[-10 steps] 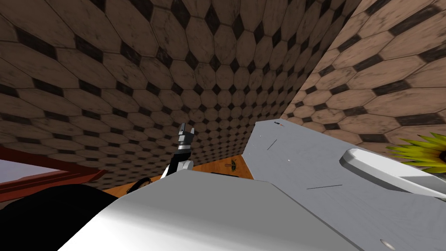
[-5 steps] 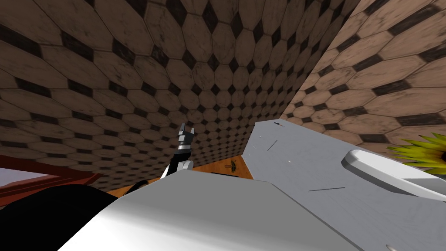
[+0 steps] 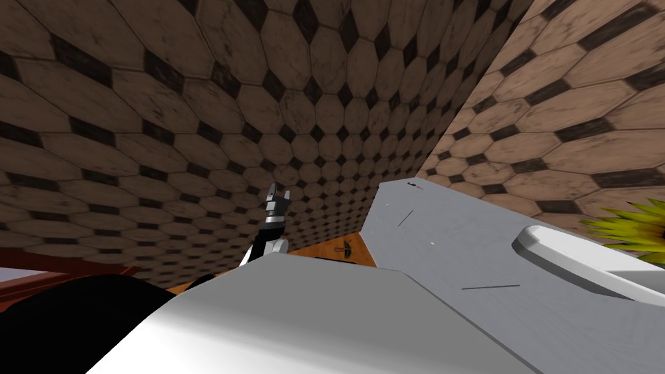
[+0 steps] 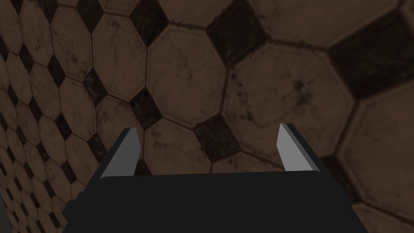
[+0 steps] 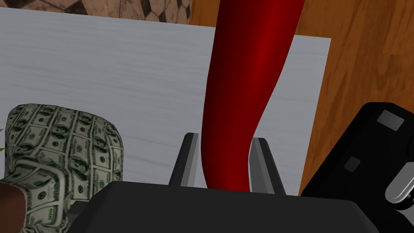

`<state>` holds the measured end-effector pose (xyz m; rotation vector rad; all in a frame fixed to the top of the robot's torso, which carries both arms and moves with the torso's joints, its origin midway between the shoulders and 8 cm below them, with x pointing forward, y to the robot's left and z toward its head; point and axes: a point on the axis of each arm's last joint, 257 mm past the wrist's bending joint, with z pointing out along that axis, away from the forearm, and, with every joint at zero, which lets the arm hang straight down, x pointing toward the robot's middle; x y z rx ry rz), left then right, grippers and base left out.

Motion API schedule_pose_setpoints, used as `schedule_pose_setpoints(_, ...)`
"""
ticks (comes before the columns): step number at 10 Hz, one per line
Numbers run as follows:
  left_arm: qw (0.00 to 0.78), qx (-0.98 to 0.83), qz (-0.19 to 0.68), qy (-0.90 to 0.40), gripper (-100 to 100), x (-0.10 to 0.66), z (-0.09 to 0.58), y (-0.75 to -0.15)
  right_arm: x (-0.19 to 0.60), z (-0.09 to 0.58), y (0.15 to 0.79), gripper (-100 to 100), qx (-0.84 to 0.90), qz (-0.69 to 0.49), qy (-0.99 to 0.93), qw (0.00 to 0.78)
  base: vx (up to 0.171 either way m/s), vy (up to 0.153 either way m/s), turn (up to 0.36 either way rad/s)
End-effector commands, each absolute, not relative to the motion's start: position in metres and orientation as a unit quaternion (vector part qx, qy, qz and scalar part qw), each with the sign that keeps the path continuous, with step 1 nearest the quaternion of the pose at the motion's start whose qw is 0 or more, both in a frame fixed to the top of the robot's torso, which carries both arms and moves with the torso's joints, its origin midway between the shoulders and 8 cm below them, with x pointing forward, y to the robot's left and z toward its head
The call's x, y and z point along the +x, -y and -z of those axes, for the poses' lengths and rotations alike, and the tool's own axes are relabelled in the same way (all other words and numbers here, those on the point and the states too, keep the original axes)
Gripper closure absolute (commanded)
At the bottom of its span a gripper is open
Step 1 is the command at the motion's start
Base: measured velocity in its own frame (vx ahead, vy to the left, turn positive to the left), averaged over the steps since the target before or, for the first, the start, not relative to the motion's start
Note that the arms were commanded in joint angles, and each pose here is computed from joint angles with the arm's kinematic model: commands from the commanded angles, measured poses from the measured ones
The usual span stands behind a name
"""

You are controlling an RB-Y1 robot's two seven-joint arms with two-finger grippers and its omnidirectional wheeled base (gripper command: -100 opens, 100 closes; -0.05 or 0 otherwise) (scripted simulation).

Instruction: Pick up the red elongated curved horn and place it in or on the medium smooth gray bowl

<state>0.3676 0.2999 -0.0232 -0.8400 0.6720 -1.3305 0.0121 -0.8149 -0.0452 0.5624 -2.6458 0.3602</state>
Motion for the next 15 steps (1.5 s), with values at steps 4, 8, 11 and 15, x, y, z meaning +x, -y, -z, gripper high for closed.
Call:
schedule_pose_setpoints(4, 0.656, -0.371, 0.587, -0.296, 0, 0.368, 0.023, -0.3, 0.036, 0.022, 0.821, 100, 0.204, -0.159, 0.945, 0.201, 0.081, 0.008, -0.038)
schedule_pose_setpoints(8, 0.656, -0.371, 0.587, -0.296, 0, 0.368, 0.023, -0.3, 0.075, 0.012, 0.827, 100, 0.22, -0.19, 0.942, 0.168, 0.071, 0.032, -0.032)
schedule_pose_setpoints(11, 0.656, -0.371, 0.587, -0.296, 0, 0.368, 0.023, -0.3, 0.095, 0.01, 0.829, 100, 0.229, -0.203, 0.94, 0.149, 0.158, 0.072, 0.064)
schedule_pose_setpoints(15, 0.656, -0.371, 0.587, -0.296, 0, 0.368, 0.023, -0.3, 0.104, 0.009, 0.829, -100, 0.233, -0.207, 0.94, 0.142, 0.036, 0.021, -0.017)
